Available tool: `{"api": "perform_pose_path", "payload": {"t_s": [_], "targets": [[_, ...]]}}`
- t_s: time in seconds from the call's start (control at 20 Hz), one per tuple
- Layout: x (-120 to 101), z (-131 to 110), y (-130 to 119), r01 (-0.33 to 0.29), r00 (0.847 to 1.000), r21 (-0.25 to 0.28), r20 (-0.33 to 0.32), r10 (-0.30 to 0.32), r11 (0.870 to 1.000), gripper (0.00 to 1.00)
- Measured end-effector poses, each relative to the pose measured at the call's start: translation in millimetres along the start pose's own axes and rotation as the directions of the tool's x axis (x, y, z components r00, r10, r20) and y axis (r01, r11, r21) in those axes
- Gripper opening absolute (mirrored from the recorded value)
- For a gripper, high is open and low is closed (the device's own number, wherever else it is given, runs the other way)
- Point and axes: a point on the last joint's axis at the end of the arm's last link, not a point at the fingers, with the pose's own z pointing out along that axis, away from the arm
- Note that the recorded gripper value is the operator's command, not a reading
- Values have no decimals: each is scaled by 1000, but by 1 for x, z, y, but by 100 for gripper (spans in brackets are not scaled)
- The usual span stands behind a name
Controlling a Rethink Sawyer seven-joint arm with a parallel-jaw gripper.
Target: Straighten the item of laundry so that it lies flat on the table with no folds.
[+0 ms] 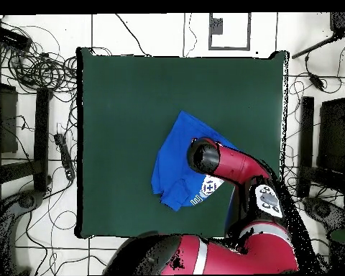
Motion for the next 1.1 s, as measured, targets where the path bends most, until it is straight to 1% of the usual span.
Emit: {"api": "perform_pose_path", "payload": {"t_s": [0.5, 0.75, 0.85, 1.1], "targets": [[-5, -1, -1, 0, 1000, 1, 9, 0, 1000, 100], [-11, -2, -2, 0, 1000, 4, 20, 0, 1000, 100], [-16, -3, -4, -1, 1000, 6, 31, 1, 1000, 100], [-20, -3, -4, -1, 999, 7, 37, 1, 1000, 100]]}}
